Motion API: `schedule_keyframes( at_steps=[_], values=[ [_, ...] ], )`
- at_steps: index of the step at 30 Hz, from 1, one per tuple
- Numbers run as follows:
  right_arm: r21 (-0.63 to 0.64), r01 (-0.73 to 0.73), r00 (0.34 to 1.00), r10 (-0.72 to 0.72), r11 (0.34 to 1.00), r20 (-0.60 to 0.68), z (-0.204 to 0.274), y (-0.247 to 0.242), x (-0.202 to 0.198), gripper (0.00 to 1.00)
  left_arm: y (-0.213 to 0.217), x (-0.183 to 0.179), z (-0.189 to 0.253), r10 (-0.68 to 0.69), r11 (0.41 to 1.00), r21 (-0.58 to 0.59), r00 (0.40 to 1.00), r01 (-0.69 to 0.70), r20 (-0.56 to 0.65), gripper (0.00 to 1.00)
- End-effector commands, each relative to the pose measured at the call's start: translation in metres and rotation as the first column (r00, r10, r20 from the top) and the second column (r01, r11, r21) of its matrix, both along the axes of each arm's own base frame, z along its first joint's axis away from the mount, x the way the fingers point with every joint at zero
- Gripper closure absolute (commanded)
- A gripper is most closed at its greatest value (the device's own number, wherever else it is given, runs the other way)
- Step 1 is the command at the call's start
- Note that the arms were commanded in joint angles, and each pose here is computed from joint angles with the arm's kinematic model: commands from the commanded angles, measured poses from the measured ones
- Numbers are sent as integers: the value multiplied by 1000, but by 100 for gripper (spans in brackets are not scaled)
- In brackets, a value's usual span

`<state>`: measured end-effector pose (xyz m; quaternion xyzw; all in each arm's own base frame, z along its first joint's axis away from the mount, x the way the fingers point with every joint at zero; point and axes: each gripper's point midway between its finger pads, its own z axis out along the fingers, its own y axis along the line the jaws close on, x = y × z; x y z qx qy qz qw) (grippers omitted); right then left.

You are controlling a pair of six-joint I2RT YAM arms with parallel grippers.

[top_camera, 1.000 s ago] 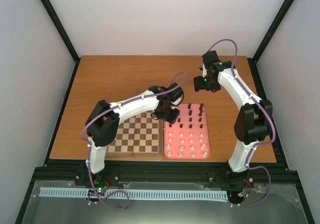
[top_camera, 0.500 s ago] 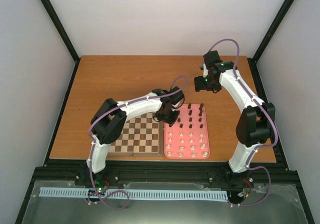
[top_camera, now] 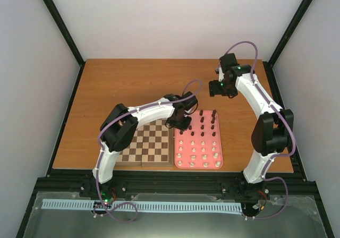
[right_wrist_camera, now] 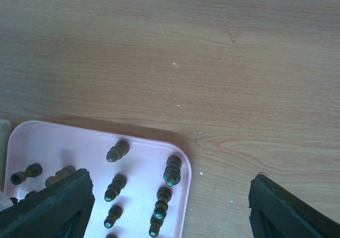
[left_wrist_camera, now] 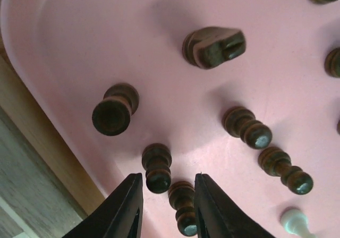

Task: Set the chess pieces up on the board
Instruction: Pick up the chess piece from the storage box.

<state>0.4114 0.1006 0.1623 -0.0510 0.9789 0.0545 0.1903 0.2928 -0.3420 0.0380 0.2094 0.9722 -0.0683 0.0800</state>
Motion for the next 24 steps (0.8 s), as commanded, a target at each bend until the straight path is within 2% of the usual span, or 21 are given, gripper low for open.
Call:
schedule_keyframes(
  at_steps=[1,13,18,22,24],
  values=[
    [6,-4,1000,4,1000,18,5,-1,2,21,-13,13,13,-10,999,-32,999,11,49,67],
    [15,-4,1000,4,1000,11,3,-2,2,21,-14,16,7,-15,1000,-16,999,15,52,67],
    [15,-6,1000,6,1000,8,2,-2,2,21,-13,17,4,-14,1000,-6,999,14,48,71],
    [15,-6,1000,6,1000,5,1,-2,1,21,-11,19,4,-9,1000,2,998,9,56,81],
    [17,-7,1000,7,1000,3,0,-2,2,21,-10,19,4,-7,1000,5,998,7,58,83]
  ],
)
